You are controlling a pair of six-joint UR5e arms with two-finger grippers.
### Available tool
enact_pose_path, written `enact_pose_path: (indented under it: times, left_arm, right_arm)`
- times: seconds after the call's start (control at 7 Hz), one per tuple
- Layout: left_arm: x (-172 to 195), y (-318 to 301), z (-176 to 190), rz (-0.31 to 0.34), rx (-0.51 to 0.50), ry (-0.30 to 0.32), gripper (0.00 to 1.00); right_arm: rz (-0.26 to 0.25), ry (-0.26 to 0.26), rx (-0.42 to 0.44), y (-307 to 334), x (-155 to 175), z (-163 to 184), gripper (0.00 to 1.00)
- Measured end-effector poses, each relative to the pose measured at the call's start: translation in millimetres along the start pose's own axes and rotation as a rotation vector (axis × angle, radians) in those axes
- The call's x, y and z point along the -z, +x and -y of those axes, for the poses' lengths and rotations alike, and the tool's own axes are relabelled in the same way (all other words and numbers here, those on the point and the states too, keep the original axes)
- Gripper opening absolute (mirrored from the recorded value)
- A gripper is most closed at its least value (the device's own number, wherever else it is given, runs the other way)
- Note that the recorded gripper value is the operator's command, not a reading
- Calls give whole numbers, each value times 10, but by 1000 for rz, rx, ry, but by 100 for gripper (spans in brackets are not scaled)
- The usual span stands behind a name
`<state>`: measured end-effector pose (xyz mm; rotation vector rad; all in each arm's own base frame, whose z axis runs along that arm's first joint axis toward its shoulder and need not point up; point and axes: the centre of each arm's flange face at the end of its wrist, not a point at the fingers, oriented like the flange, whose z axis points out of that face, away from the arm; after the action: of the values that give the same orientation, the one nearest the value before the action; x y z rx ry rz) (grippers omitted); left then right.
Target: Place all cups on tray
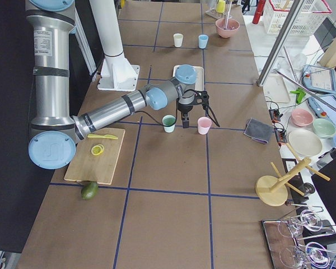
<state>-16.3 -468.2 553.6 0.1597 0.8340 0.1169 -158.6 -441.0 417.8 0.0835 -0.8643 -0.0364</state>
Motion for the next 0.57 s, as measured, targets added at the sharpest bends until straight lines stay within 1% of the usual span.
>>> enact_pose_path:
  times: [0.14,0.43,0.57]
  left_arm:
    - [-18,20,10,5,1,-3,100]
    - [-35,41,19,7,-1,-5,100]
    - [-37,43,20,7,-2,-5,100]
  right_arm:
    - [-17,6,-53,-354,-124,-98,99]
    - [-46,36,-142,-965,-384,-269,99]
    - [-69,45,-163,-1069,-510,-343,99]
